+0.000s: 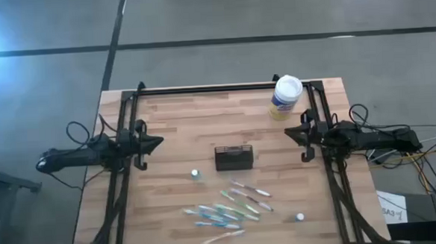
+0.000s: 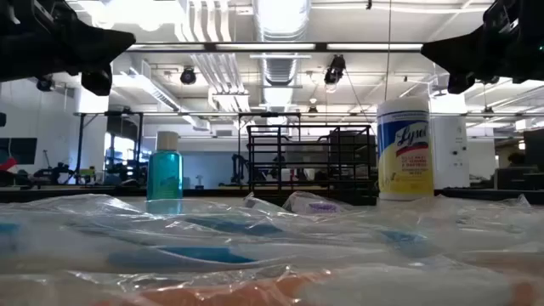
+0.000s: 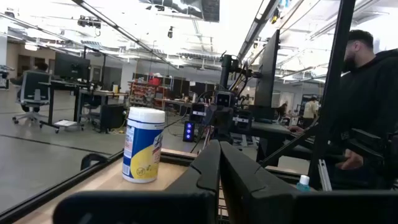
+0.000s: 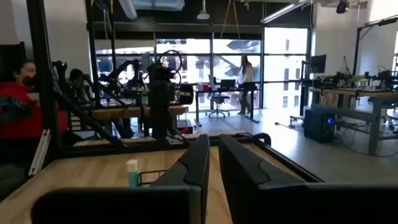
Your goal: Pick & Place toothbrushing station
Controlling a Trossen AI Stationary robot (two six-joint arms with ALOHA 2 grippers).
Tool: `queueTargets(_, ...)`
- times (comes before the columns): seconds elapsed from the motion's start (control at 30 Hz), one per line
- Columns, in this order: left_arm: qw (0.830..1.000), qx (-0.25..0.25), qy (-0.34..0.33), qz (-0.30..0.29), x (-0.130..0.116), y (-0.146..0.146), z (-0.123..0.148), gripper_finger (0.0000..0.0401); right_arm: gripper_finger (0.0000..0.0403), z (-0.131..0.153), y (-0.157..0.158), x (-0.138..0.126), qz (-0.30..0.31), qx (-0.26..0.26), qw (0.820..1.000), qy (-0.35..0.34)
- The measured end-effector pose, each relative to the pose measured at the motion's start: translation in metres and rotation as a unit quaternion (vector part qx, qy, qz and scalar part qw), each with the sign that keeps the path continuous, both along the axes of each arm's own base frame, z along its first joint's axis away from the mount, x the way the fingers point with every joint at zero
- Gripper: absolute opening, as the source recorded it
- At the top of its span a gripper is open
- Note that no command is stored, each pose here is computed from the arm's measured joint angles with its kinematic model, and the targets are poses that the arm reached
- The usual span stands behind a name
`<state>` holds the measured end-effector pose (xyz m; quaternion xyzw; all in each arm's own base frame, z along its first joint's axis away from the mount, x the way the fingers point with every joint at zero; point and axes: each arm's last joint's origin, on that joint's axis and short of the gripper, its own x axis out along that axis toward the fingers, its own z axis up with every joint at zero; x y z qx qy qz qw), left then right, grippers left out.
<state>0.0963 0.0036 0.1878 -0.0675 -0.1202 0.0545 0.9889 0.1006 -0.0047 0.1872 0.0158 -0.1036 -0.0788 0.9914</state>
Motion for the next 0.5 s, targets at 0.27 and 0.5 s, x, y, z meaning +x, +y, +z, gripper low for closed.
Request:
queueTargets(0.27,1.000,-0.006,0.003,-0.001,0.0002,0.0000,-0.0006,0.0013,0.0036,0.0011,0.0000,-0.0002,-0.002,-0.008,1.000,-0.005)
queueTargets(0.5,1.000,-0.006,0.002,-0.001,0.0001,0.0000,-0.0006,0.0013,0.0036,0.0011,0.0000,-0.0002,-0.002,-0.008,1.000,-0.004)
